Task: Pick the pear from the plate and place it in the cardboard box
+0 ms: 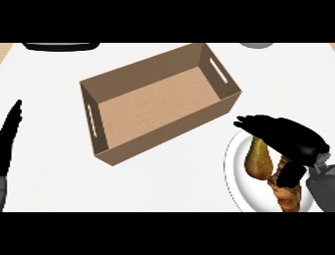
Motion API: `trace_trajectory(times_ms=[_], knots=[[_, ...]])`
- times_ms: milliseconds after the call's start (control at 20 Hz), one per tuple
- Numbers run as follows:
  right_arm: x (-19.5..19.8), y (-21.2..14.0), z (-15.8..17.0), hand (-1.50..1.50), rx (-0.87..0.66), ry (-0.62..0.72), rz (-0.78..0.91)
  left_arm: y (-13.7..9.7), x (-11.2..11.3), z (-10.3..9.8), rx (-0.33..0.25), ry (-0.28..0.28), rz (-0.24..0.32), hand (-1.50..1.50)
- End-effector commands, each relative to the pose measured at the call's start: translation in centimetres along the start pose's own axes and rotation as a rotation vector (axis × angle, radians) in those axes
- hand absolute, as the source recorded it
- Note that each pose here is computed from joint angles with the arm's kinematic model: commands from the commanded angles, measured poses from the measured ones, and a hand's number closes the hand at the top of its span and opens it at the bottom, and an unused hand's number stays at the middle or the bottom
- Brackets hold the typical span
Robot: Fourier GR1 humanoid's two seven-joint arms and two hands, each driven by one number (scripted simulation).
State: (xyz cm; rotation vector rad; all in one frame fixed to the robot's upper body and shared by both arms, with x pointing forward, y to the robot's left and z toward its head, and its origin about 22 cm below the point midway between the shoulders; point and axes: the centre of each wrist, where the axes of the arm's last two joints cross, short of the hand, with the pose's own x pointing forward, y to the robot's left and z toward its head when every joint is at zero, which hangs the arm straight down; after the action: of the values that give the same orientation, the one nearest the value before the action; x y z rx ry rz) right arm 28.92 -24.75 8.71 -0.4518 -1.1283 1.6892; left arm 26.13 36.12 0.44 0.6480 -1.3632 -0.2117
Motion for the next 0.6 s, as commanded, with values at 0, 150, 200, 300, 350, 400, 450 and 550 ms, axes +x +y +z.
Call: trace_trajectory(times_ms=[0,150,200,300,350,400,450,550], knots=[[2.1,0.7,0.0,-1.50,0.038,0.040,0.033,-0.9,2.5,-1.0,-0.003,-0.016,-0.006,0.00],[2.7,3.1,-0.7,-1.50,0.052,0.111,0.041,-0.8,1.6,0.6,0.008,-0.013,0.001,0.00],[1.0,3.0,-1.5,-1.50,0.076,0.107,0.047,-2.0,1.5,0.2,-0.003,-0.002,0.006,0.00],[2.4,3.4,-3.6,-1.50,0.088,0.169,0.045,2.6,2.4,-1.3,0.005,-0.007,-0.002,0.00],[1.3,2.0,-4.2,-1.50,0.081,0.132,0.031,-0.8,1.6,0.3,-0.004,-0.004,0.005,0.00],[0.6,3.6,-3.0,-1.50,0.087,0.143,0.054,0.9,0.3,-1.4,-0.003,0.011,0.002,0.00],[-0.1,3.5,-2.9,-1.50,0.102,0.147,0.058,1.0,1.1,-0.3,0.009,-0.001,-0.013,0.00],[1.3,5.0,-4.6,1.50,0.034,0.176,0.040,1.5,2.2,-0.8,-0.003,0.000,0.011,0.00]])
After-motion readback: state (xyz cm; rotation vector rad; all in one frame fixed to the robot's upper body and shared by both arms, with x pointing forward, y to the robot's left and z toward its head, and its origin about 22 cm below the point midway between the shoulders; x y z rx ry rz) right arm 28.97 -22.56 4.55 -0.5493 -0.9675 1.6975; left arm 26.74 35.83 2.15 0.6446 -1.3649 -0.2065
